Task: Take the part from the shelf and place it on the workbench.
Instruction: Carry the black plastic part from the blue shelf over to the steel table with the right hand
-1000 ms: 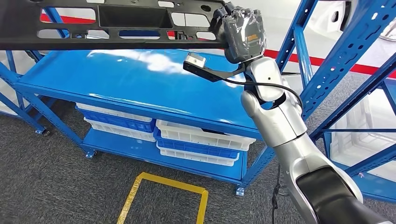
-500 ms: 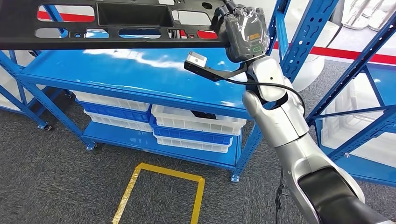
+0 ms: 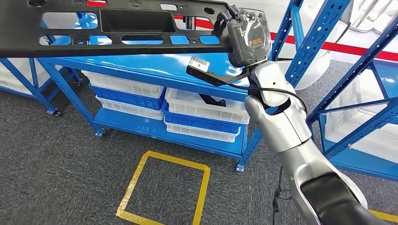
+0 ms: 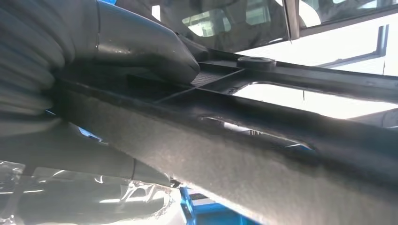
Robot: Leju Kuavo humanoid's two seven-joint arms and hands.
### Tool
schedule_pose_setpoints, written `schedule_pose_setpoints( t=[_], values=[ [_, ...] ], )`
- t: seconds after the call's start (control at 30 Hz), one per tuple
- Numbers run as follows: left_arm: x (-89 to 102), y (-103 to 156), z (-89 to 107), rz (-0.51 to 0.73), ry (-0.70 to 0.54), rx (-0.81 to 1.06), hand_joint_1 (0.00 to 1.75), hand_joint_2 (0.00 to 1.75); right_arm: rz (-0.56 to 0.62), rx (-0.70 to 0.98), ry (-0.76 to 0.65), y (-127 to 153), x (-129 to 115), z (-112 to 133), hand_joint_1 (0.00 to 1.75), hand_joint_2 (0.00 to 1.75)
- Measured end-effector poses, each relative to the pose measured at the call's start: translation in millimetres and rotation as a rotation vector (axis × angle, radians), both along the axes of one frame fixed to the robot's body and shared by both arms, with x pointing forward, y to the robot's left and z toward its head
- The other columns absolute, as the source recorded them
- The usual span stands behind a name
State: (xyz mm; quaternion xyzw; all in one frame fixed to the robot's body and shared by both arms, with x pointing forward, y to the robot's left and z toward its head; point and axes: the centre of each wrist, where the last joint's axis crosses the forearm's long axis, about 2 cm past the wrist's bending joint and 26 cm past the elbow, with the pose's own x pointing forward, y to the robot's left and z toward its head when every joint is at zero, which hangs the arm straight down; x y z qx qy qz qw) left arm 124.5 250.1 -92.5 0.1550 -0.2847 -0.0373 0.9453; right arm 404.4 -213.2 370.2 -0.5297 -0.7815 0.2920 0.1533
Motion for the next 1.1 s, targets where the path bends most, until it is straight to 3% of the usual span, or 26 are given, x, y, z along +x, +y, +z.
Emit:
schedule_pose_setpoints(
  t=[0.8,1.1],
  values=[
    [-3.7,2,-1.1,0.040,-0.007,-0.007,0.00,1.75,0.079,0.019,0.010,10,-4,14,1.75,1.75],
    [-4.0,5,-1.4,0.028,-0.003,0.005,0.00,1.75,0.045,0.003,0.055,9,-6,-4,1.75,1.75]
  ],
)
